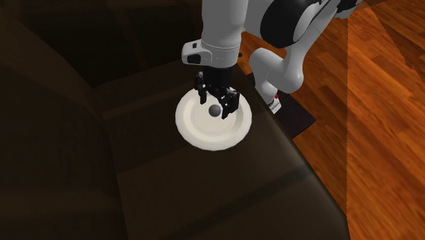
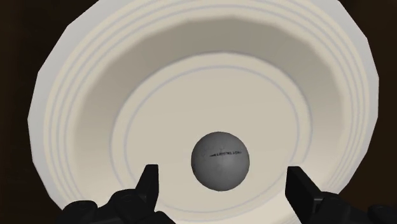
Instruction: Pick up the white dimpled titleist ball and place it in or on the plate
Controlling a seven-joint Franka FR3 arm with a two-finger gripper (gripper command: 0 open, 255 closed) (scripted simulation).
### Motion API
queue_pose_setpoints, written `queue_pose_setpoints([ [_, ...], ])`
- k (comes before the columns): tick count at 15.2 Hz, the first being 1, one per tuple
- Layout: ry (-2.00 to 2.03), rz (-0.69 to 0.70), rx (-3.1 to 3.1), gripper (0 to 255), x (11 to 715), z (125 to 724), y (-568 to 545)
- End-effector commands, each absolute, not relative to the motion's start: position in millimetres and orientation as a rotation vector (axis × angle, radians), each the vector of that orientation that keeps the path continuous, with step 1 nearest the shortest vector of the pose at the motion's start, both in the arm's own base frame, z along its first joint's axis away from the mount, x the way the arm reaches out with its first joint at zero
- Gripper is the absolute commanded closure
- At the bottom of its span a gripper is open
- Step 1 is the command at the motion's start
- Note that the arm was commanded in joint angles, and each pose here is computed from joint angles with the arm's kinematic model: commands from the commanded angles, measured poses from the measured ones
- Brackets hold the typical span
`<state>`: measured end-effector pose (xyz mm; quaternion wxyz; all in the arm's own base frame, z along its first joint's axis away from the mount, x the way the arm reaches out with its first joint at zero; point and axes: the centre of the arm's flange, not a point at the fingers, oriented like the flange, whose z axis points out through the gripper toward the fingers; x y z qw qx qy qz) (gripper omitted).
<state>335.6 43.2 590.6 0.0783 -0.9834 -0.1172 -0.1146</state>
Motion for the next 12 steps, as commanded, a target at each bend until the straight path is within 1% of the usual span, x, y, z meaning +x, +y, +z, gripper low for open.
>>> queue_pose_setpoints([
  [1,-0.351,-0.343,-2.944,0,336,591,43],
  [2,-0.351,-0.343,-2.944,0,336,591,43],
  [6,-0.351,-0.343,-2.944,0,325,639,34],
  [12,-0.351,-0.343,-2.944,0,325,639,34],
])
